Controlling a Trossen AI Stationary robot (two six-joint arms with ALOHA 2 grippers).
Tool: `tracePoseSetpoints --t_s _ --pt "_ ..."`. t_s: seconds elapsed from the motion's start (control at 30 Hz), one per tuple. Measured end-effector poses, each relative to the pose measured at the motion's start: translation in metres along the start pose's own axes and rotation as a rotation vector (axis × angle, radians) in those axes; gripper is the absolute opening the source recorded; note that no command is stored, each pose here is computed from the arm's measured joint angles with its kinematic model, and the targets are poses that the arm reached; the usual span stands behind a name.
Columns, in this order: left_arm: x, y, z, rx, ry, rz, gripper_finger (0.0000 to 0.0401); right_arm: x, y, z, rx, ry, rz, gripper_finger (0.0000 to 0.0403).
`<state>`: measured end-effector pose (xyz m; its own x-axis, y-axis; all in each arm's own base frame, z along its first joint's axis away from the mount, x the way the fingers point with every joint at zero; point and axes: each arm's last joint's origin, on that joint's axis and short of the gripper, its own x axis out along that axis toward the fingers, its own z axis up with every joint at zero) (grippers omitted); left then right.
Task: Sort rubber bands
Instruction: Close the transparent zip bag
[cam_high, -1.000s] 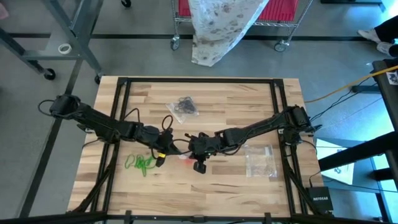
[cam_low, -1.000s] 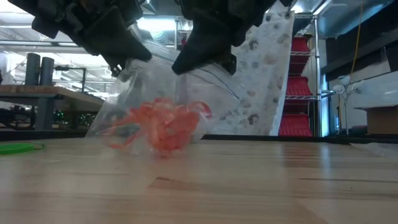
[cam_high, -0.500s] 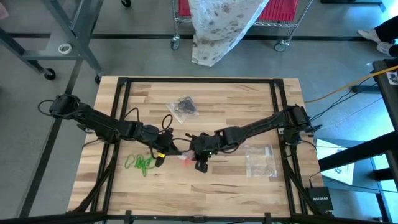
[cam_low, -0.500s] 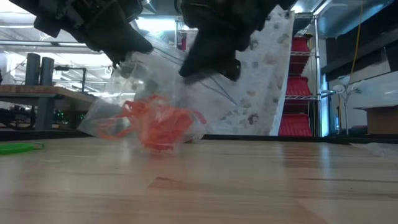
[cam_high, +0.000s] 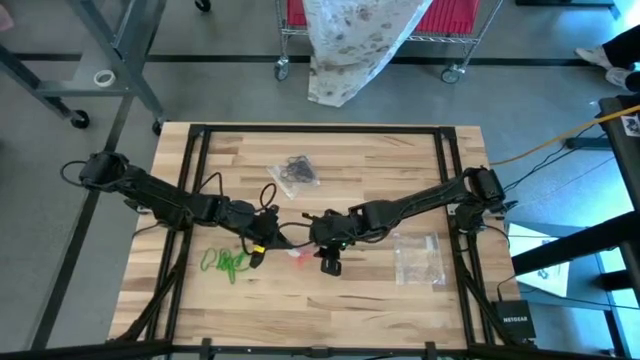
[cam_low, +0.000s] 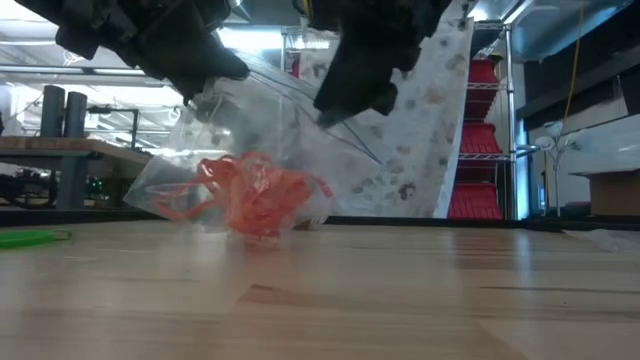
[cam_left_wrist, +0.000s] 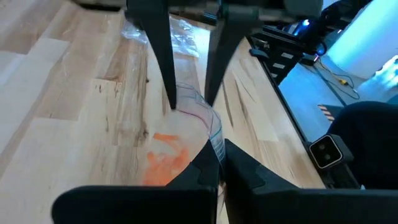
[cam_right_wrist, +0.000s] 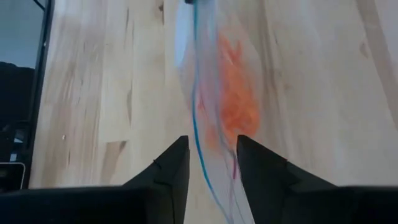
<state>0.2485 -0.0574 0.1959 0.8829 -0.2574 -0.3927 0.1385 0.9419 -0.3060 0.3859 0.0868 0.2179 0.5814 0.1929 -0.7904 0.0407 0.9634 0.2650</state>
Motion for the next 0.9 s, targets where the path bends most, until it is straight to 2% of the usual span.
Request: tracePoseSetpoints --t_s 0.13,0.3,0.63,0.8,0.9 --pt "0.000 0.000 0.001 0.001 -0.009 -0.004 0.0000 0.010 0.000 0.004 -0.034 -0.048 0.015 0.0124" --pt "0.000 0.000 0.000 0.000 -0.001 -0.001 0.0000 0.014 -0.001 0.001 -0.038 -0.029 -0.001 0.0119" --pt "0.000 0.001 -0.001 0.008 0.018 0.006 0.0000 0.001 0.002 0.004 -0.062 -0.034 0.043 0.0063" --pt "0.000 0.001 -0.001 0.008 0.018 0.005 0.0000 0.001 0.003 0.006 -0.064 -0.048 0.050 0.0011" --pt "0.000 0.000 -0.001 0.008 0.012 0.003 0.0000 0.001 0.002 0.006 -0.061 -0.054 0.040 0.0006"
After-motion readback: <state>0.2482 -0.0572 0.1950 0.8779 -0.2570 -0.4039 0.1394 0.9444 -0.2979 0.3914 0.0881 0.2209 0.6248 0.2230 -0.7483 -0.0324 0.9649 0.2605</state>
